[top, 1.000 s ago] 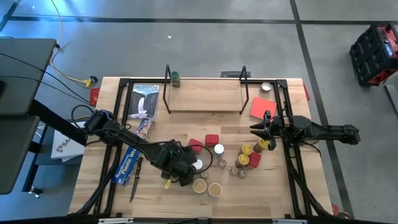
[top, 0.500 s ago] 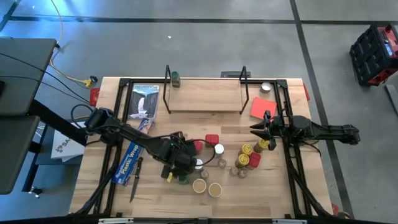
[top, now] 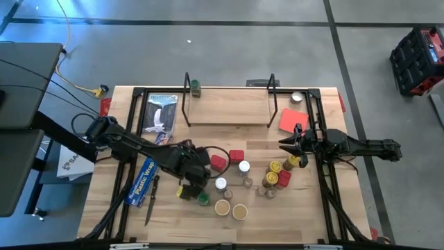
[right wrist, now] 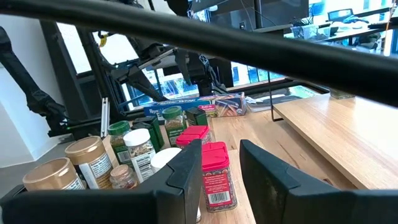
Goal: Shelf spices
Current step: Put the green seasoning bottle on the shelf and align it with the other green seasoning bottle
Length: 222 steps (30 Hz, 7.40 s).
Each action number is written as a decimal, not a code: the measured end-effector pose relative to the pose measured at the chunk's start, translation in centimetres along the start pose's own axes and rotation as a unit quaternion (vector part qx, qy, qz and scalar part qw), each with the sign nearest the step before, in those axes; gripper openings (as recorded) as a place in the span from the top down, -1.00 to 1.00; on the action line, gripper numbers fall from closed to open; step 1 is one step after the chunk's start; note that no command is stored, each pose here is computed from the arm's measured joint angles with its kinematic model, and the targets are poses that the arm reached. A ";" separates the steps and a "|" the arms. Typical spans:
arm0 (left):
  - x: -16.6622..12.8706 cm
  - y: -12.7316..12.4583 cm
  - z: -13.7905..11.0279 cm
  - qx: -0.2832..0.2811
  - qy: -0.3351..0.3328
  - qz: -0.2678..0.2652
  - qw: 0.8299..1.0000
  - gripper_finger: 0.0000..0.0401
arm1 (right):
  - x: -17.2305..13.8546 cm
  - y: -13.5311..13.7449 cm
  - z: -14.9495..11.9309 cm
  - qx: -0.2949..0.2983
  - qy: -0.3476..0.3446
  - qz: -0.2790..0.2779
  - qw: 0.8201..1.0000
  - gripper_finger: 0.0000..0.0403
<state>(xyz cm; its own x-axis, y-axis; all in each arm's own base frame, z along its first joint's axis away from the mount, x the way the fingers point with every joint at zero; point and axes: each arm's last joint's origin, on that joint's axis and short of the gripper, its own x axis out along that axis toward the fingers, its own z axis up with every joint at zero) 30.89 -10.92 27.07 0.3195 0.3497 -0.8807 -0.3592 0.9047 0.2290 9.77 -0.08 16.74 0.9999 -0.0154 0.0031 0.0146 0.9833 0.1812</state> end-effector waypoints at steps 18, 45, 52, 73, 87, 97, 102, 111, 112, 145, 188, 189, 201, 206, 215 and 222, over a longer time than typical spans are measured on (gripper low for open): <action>2.1 -0.2 -0.4 -0.280 0.108 0.004 0.954 -0.58 | 0.0 0.0 0.0 0.000 0.000 0.000 1.000 0.49; 4.0 -0.2 0.5 -0.242 0.127 -0.007 0.962 -0.58 | 0.0 0.0 0.0 0.000 0.000 0.000 1.000 0.49; 4.0 -0.2 0.5 -0.234 0.124 -0.008 0.964 -0.58 | 0.0 0.0 0.0 0.000 0.000 0.000 1.000 0.49; -0.1 -3.2 -4.4 -0.189 0.122 0.059 0.973 -0.58 | 0.0 0.0 0.0 0.000 0.000 0.000 1.000 0.49; -1.6 -4.2 -7.7 -0.124 0.125 0.075 0.981 -0.58 | 0.0 0.0 0.0 0.000 0.000 0.000 1.000 0.49; 0.4 0.5 -8.8 0.017 0.155 0.013 0.988 -0.58 | 0.0 0.0 0.0 0.000 0.000 0.000 1.000 0.49; 1.6 2.8 -9.4 0.092 0.133 -0.069 0.984 -0.58 | 0.0 0.0 0.0 0.000 0.000 0.000 1.000 0.49; 5.7 4.2 -11.5 0.173 0.166 -0.057 0.969 -0.58 | 0.0 0.0 0.0 0.000 0.000 0.000 1.000 0.49; 6.1 4.2 -11.7 0.174 0.168 -0.050 0.969 -0.58 | 0.0 0.0 0.0 0.000 0.000 0.000 1.000 0.49; 0.2 5.8 -8.0 -0.028 -0.008 -0.174 0.984 0.06 | 0.0 0.0 0.0 0.000 0.000 0.000 1.000 0.49; 5.7 4.8 5.8 0.106 -0.481 -0.483 0.724 0.06 | 5.6 4.9 9.1 -0.042 -0.104 0.148 0.983 0.30; 5.7 4.8 5.8 0.106 -0.483 -0.484 0.722 0.06 | 6.3 5.2 9.8 -0.059 -0.087 0.152 0.983 0.24; 5.5 4.5 5.7 0.098 -0.472 -0.498 0.720 0.03 | 14.8 7.8 13.4 -0.171 0.018 0.214 0.962 -0.45; 5.6 4.5 5.7 0.095 -0.467 -0.501 0.723 0.03 | 17.7 7.8 14.1 -0.174 0.030 0.224 0.958 -0.47; 5.7 4.5 5.6 0.103 -0.467 -0.496 0.725 0.03 | 21.5 7.1 12.5 -0.115 0.080 0.266 0.954 -0.47; 6.1 4.4 5.4 0.102 -0.447 -0.494 0.739 0.03 | 22.6 7.1 11.5 -0.100 0.076 0.283 0.951 -0.45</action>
<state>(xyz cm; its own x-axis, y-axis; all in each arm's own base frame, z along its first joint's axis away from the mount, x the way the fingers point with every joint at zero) 36.03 -3.52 24.92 0.8218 -0.5671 -0.0552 0.5468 0.8122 -0.2034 32.46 4.45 29.37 0.8369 0.5380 -0.1005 -0.5405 0.8413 0.0025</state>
